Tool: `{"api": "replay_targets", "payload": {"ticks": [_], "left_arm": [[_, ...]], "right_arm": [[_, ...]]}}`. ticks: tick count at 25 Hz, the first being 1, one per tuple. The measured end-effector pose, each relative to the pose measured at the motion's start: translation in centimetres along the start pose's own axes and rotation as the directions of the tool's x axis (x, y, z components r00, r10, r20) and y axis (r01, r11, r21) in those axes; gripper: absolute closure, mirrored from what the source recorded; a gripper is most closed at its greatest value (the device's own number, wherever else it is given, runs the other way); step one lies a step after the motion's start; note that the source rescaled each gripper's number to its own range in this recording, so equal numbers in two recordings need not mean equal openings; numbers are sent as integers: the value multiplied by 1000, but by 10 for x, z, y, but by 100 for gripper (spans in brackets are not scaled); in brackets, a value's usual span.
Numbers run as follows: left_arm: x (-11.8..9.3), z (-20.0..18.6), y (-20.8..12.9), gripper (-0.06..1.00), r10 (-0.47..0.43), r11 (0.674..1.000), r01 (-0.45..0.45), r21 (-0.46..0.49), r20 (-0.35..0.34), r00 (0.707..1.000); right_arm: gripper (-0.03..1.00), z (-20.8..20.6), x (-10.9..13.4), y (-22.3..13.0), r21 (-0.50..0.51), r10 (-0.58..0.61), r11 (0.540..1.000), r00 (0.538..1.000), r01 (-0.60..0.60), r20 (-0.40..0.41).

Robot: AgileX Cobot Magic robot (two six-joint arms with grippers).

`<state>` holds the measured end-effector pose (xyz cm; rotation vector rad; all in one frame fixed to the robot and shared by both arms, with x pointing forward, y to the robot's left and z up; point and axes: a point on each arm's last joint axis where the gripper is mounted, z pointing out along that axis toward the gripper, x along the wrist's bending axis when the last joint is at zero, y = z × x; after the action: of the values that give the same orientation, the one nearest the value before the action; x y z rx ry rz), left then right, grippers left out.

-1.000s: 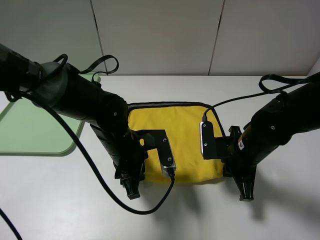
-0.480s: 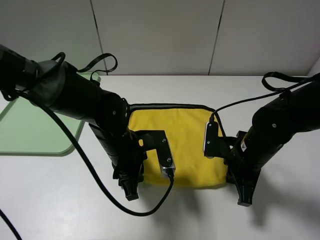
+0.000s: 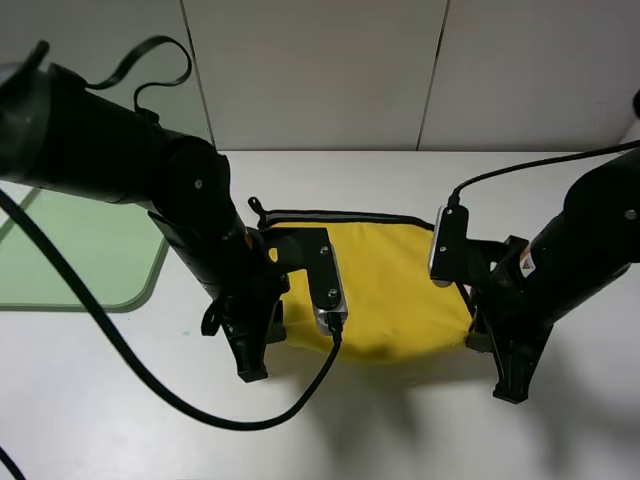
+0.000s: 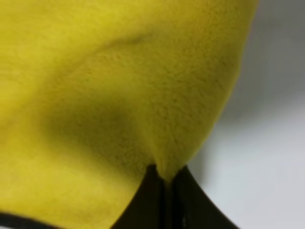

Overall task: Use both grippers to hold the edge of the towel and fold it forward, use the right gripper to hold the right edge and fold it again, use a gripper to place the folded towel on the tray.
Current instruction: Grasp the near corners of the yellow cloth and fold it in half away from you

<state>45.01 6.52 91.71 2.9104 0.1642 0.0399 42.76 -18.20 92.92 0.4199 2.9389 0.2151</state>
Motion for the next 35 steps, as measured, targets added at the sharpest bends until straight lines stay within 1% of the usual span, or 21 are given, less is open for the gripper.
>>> {"api": "replay_targets", "payload": {"ticks": [3,8,11,19,25,28,31,35], "left_arm": [[-3,-15,-1,94,17,1000,-17,-4,-4,1000],[-7,-41,0,94,29,999,-31,-45,-32,999],[-10,-55,-1,94,35,997,-38,-63,-42,998],[-19,-84,-4,94,38,993,-43,-106,-53,998],[-24,-88,-6,94,27,994,-29,-103,-20,999],[-24,-88,-6,94,27,995,-28,-100,-16,1000],[-24,-88,-6,94,25,994,-27,-105,-19,999],[-22,-87,-4,94,24,993,-28,-119,-37,999]], "right_arm": [[97,-19,5,-3,-22,15,1000,1000,-15,4],[97,-47,10,-8,-80,23,997,999,-20,42],[97,-59,17,-11,-108,48,993,998,-44,28],[97,-80,33,-20,-138,92,986,995,-97,-47],[97,-90,43,-24,-142,110,982,989,-124,-100],[97,-90,45,-26,-129,138,980,983,-153,-119],[97,-90,45,-25,-127,162,976,979,-177,-121],[97,-91,42,-23,-151,173,971,980,-188,-102]]}}
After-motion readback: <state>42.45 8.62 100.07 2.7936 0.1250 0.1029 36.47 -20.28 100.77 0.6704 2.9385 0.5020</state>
